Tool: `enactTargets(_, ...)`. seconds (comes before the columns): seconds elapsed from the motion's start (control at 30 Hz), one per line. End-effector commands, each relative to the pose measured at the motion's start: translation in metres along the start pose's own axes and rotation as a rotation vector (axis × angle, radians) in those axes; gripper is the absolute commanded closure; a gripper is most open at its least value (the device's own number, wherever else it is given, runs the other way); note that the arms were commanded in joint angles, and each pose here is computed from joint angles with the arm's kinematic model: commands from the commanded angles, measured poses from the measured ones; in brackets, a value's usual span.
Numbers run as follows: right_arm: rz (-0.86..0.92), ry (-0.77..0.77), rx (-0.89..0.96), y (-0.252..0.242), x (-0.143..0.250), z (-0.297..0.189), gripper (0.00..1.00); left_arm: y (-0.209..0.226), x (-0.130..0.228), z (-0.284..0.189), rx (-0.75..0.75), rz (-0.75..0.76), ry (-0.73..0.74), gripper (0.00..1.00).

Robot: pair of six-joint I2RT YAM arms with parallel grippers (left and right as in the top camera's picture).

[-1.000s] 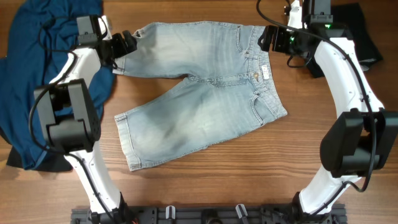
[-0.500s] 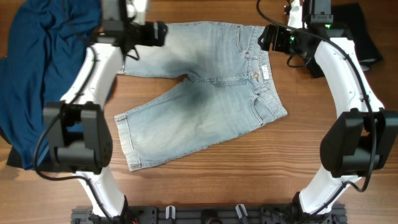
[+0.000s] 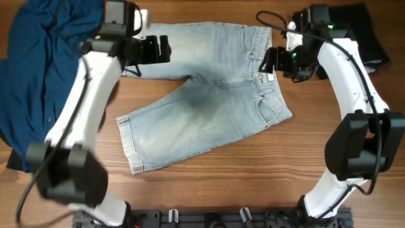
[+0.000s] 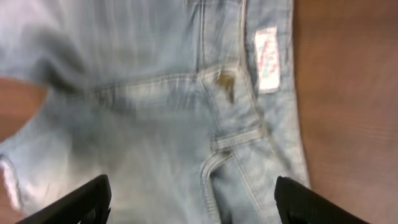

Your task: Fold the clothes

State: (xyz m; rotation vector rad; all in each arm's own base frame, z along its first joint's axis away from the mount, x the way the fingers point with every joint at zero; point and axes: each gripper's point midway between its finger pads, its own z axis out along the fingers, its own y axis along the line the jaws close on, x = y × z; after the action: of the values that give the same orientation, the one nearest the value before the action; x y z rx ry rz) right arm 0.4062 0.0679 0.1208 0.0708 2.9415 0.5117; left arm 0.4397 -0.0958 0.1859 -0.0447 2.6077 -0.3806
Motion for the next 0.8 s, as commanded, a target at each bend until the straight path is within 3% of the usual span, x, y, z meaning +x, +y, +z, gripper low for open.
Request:
enactTargets(0.0,0.011,-0.069,0.002,0.015,0.013,-0.049,0.16,-0.004,0.015,-0.071,-0.020,-0.194,-0.034,0.00)
enactTargets(0.23,0.277,-0.186,0.255,-0.014,0.056,-0.124,0.06,0.037,0.095,-0.111,-0.324,-0.556,0.132,0.00)
enactTargets(0.47,0.384,-0.121,0.309,-0.027,0.081,-0.115,0.00,0.043,0.177,-0.092,-0.535,-0.913,0.306,0.03)
enactTargets(0.57,0.401,-0.086,0.316,-0.034,0.088,-0.094,0.01,0.038,0.214,-0.074,-0.592,-0.940,0.372,0.05)
enactTargets(0.77,0.394,-0.005,0.256,-0.038,0.106,-0.046,0.01,0.018,0.279,-0.029,-0.553,-0.849,0.499,0.05)
